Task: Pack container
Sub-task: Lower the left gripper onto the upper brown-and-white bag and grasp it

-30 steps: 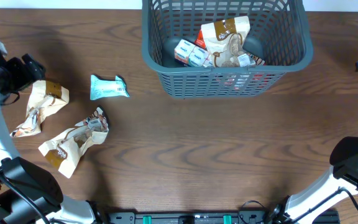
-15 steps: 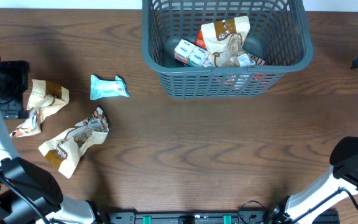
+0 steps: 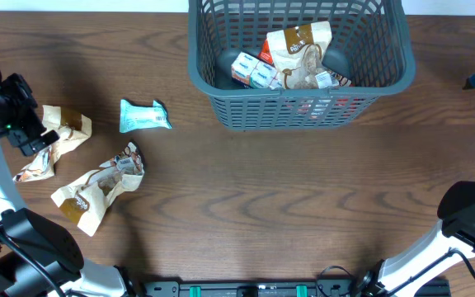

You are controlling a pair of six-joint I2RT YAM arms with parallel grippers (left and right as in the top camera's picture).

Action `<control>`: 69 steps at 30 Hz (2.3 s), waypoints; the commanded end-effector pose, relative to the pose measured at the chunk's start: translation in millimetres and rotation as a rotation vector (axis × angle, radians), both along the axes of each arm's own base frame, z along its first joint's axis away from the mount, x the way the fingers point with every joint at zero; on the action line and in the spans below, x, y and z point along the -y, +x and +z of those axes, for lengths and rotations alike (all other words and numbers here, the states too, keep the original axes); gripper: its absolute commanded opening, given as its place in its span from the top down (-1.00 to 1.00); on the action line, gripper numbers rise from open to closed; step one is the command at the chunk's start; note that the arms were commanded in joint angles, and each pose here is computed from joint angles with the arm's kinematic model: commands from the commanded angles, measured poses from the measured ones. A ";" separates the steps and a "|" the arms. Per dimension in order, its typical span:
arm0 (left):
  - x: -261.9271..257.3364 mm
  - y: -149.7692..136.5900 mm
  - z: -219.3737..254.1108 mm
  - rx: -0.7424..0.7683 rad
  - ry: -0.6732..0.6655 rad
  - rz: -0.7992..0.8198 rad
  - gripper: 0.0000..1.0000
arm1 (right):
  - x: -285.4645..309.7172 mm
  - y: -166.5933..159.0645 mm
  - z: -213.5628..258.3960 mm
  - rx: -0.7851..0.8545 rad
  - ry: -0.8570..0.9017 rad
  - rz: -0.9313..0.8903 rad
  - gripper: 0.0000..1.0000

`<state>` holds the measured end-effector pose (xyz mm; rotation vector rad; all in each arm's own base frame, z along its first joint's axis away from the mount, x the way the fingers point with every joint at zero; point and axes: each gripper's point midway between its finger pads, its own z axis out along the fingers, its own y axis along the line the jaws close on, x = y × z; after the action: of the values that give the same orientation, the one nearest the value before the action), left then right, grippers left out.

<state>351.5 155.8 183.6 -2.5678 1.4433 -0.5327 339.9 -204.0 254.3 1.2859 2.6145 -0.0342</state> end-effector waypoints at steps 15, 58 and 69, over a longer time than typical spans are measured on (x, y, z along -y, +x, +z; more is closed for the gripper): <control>-54.9 -52.4 -35.5 -0.243 0.055 0.245 -0.97 | -0.7 0.2 -4.9 -0.007 0.022 -0.010 -0.99; -47.5 11.7 -141.1 -0.332 0.090 0.164 -0.97 | -8.6 4.9 -4.6 0.016 0.060 0.031 -0.99; -60.3 3.6 -144.0 -0.355 0.113 0.192 -0.97 | -8.6 4.9 -4.4 0.015 0.056 0.046 -0.98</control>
<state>363.2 209.2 48.9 -2.7522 1.2732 -0.0361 345.1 -195.3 254.6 1.2483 2.6269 0.0475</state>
